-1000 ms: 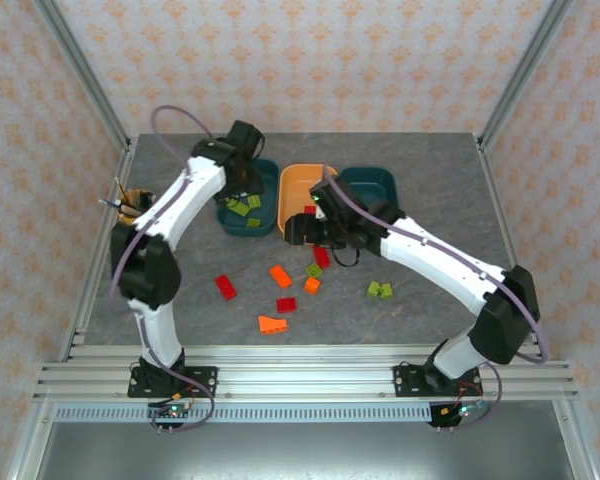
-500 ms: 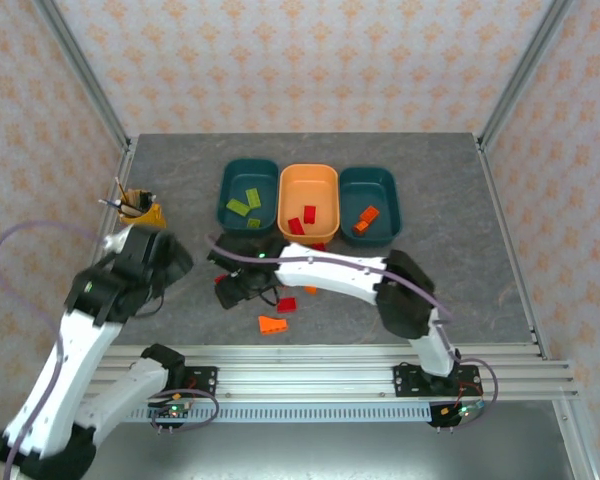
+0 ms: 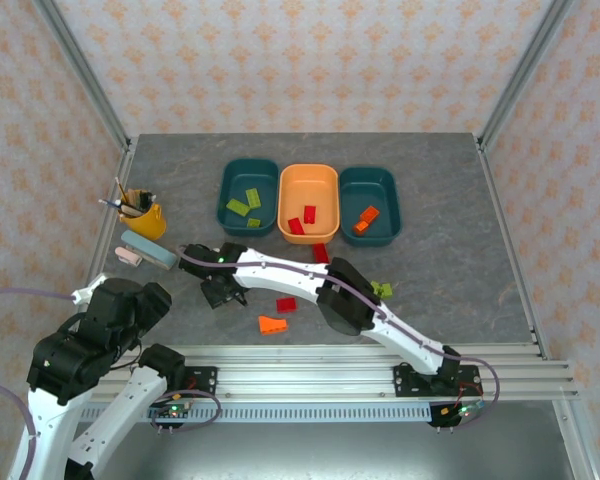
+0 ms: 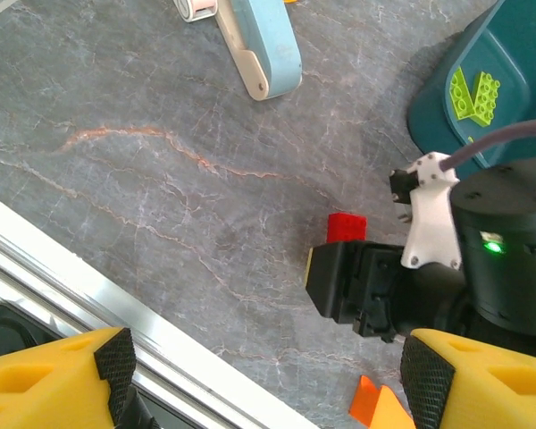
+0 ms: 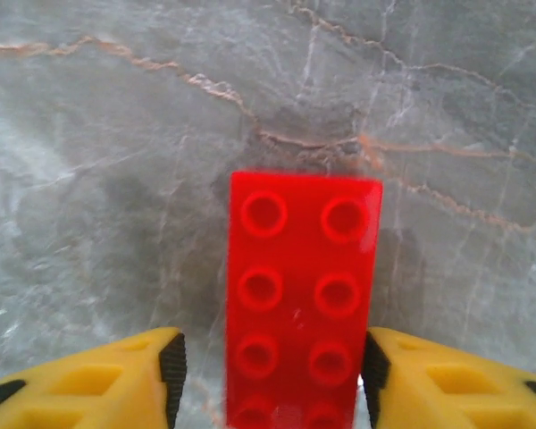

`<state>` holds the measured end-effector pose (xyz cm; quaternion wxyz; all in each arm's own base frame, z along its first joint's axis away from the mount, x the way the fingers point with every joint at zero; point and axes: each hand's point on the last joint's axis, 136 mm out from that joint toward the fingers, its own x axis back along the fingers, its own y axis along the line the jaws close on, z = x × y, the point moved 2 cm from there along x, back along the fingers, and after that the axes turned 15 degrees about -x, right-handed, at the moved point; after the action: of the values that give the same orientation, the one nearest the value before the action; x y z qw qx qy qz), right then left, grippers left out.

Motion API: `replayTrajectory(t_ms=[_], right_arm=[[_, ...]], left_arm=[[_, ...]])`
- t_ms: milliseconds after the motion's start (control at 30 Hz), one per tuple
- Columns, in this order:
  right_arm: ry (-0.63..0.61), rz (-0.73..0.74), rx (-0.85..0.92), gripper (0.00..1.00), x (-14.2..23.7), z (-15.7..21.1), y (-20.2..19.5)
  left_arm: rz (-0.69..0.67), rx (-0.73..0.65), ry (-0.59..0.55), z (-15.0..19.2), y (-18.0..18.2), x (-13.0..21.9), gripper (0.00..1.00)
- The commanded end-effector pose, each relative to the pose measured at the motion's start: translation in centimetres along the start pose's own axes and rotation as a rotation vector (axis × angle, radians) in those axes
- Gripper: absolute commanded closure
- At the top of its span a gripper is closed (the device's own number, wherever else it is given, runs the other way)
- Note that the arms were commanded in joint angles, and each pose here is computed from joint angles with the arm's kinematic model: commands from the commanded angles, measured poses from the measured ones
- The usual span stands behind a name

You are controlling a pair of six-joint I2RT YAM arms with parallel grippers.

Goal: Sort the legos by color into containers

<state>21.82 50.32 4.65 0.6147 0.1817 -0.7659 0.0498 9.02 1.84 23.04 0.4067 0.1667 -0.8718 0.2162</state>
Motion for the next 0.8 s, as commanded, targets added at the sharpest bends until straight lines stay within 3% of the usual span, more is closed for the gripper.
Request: replayTrajectory(t_ms=[0, 167, 367, 533, 767], right_arm=[[-0.014, 0.064, -0.039, 0.57, -0.2, -1.0, -1.7], [-0.05, 0.071, -0.061, 0.78, 0.9, -2.1, -2.2], [-0.182, 0.008, -0.172, 0.83, 7.8, -6.1, -4.8], [-0.249, 0.03, -0.317, 0.83, 13.0, -8.6, -11.5], [-0.218, 0.135, -0.612, 0.83, 14.0, -9.6, -22.3]], left_arm=[[0.013, -0.016, 0.017, 0.1, 0.0, 0.6, 0.19], [0.086, -0.036, 0.025, 0.1, -1.6, 0.2, 0.2], [0.253, -0.102, 0.089, -0.2, -6.3, -1.2, 0.21], [0.367, -0.126, 0.108, -1.6, -10.7, -2.6, 0.21], [0.441, -0.22, 0.105, -3.5, -17.0, -4.7, 0.21]])
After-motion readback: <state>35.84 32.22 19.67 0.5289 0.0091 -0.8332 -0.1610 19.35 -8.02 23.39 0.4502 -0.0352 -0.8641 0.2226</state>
